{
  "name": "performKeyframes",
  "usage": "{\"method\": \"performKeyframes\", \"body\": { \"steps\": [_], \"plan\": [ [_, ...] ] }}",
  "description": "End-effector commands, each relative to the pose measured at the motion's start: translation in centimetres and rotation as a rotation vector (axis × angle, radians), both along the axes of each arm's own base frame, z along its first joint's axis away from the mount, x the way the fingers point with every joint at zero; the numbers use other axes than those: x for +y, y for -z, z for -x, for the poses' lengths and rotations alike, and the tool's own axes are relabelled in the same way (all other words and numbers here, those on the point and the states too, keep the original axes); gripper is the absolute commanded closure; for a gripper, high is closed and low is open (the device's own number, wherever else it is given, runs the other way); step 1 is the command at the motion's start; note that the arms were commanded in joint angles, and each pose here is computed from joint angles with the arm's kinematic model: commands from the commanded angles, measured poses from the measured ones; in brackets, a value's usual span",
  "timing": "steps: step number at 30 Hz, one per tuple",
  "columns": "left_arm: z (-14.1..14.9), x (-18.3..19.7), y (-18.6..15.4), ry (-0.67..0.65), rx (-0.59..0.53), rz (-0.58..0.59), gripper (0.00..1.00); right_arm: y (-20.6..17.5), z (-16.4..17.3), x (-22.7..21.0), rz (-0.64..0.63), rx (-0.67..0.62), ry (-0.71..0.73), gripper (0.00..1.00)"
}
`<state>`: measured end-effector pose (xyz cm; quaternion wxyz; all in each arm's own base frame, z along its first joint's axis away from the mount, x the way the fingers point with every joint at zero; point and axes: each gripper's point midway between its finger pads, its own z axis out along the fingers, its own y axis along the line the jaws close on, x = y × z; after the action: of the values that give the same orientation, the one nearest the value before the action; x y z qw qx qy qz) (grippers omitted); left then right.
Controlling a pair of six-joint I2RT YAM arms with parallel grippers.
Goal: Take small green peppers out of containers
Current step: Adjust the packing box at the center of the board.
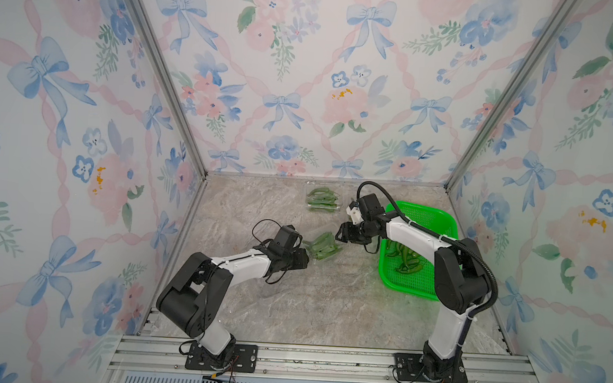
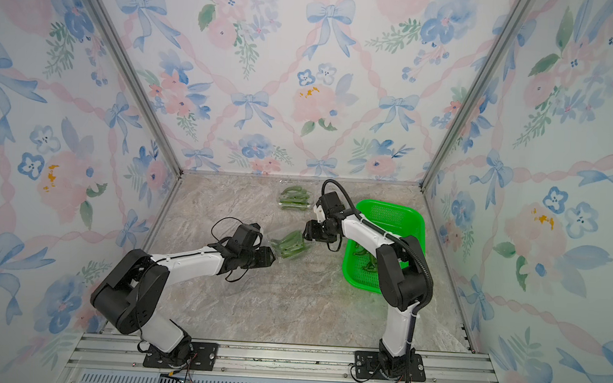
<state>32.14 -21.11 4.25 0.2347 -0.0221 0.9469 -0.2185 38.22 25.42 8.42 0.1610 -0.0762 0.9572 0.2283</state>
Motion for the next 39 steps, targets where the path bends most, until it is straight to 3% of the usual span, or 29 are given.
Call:
{"method": "performKeyframes", "body": {
  "steps": [1, 12, 19, 23, 28, 34, 39],
  "plan": [
    [-2.0, -0.4, -1.0, -0.017, -0.032, 0.02, 0.46, -1.6, 2.9, 1.3, -0.02, 0.006, -0.028, 0.4],
    [-6.5, 0.8, -0.9, -0.052, -0.049, 0.011, 0.45, -3.6, 9.3, 0.5, -0.009, 0.018, -0.004, 0.38],
    [-6.6, 2.0, 0.6, -0.063, -0.021, -0.007, 0.46, -4.1, 11.1, -1.6, 0.022, 0.011, 0.018, 0.36],
    [-6.1, 3.0, 0.4, -0.082, -0.02, -0.007, 0.46, -4.9, 9.9, -2.4, 0.026, -0.027, 0.014, 0.36],
    [-4.7, 2.4, -2.0, -0.071, -0.048, 0.06, 0.46, -6.1, 5.9, -3.3, 0.016, -0.056, 0.012, 0.36],
    [-1.8, 0.5, -3.8, -0.086, -0.066, 0.314, 0.45, -6.8, 1.6, -2.3, 0.029, -0.081, -0.056, 0.36],
    [-0.2, -1.3, -3.5, -0.069, -0.055, 0.393, 0.46, -6.0, -1.3, -1.5, 0.05, -0.088, -0.086, 0.36]
  ]
}}
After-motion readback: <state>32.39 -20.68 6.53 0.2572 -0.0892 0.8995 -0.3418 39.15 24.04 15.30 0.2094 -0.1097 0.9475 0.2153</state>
